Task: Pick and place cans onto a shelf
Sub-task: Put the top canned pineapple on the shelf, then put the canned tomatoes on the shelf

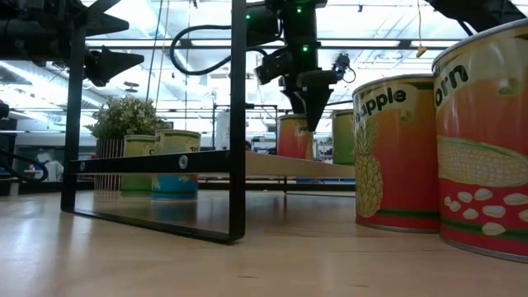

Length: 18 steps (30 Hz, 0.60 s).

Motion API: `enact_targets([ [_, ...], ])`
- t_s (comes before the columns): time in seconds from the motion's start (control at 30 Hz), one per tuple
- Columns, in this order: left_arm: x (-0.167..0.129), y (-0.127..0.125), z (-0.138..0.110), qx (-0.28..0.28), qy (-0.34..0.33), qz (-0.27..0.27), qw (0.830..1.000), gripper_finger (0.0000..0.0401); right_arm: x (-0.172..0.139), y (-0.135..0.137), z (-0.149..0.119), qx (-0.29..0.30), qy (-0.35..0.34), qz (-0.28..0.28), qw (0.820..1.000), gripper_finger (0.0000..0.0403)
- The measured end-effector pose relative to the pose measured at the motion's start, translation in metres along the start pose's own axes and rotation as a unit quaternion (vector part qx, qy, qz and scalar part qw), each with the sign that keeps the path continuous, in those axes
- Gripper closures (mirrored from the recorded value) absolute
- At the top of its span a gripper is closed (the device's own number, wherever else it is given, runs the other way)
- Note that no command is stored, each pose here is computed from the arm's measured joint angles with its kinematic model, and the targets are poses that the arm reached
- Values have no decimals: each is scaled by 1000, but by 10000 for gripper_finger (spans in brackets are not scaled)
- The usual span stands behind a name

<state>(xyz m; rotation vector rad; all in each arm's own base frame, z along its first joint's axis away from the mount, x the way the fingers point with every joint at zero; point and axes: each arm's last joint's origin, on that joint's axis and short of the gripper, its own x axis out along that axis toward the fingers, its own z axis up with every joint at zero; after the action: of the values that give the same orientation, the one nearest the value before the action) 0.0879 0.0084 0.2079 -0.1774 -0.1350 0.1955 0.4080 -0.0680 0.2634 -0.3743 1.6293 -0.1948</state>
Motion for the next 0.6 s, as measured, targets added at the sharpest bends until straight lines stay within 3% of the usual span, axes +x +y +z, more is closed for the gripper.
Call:
enact_targets([
  [0.13,0,0,0,0,0,0,1000,9,-4,3,-4,-8,15,-15,1000,8],
  [0.37,0,0,0,-2,0,0,1000,9,-30,-5,-6,15,-20,-29,999,8],
  [0.6,0,0,0,0,0,0,1000,9,-49,-6,10,5,-123,-29,992,8],
])
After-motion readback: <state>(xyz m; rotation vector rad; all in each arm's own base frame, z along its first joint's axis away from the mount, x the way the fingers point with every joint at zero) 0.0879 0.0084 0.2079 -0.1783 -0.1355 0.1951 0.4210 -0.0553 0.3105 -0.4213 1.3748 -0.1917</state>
